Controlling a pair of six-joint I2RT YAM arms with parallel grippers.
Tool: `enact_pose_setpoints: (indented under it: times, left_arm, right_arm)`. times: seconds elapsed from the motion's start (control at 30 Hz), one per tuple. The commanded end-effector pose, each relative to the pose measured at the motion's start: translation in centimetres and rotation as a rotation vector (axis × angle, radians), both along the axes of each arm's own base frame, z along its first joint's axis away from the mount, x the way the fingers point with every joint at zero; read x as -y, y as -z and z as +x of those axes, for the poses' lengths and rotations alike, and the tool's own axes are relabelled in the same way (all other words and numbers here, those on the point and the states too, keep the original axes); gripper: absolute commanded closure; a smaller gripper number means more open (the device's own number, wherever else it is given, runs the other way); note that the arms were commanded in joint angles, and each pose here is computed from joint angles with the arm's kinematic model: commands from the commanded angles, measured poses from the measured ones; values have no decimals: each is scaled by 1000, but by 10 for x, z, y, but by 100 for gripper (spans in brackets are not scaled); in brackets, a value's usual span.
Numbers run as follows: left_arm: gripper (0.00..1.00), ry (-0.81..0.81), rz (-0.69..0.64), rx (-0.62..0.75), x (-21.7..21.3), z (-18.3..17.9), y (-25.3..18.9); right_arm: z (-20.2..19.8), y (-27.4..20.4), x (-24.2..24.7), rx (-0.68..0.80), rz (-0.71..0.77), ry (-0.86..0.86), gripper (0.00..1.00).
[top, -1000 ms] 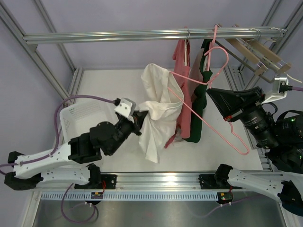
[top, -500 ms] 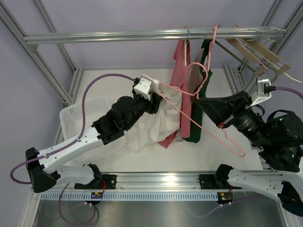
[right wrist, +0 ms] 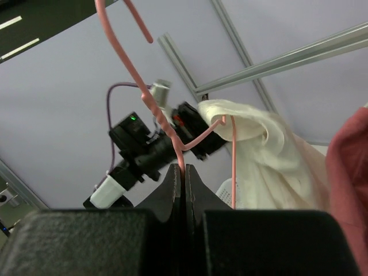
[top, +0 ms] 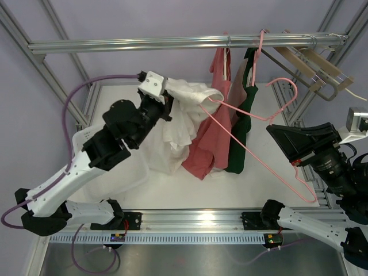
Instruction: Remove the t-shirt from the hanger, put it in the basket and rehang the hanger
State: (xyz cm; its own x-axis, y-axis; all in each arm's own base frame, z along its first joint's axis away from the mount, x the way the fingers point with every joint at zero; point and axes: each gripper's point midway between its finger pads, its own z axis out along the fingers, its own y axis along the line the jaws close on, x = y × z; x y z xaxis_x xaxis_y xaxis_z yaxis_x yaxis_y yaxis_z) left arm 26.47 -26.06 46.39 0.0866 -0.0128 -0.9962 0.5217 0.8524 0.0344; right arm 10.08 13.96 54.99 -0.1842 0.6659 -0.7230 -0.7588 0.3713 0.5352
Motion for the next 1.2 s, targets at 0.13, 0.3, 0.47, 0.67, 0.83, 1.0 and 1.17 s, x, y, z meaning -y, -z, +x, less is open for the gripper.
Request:
enact_pose_setpoints:
  times: [0.13,0.3,0.47,0.67,0.83,1.0,1.17]
  left_arm:
    - [100,-166,-119,272,-85,-24,-175]
    - [100,-347,-72,333,-124,-16,-205]
    - [100,-528,-55,358,-175,-8,-208]
    - [100,-715,-35,417,-233,-27,-219]
    - [100,-749,9,371,-235,-18,-191]
    - [100,-835,63,275,-252,0,-102]
    - [100,-916,48,62,-278,10,3]
  right_arm:
    - [8,19,35,-35,-38,151,100]
    - [15,29,31,-56,-87,173,100]
    - [20,37,21,-66,-135,167,100]
    - [28,48,2,-88,-190,141,100]
    - [33,56,-24,-105,-220,83,100]
    - [39,70,-54,-131,-268,13,100]
    - [47,78,-72,-141,-294,-8,100]
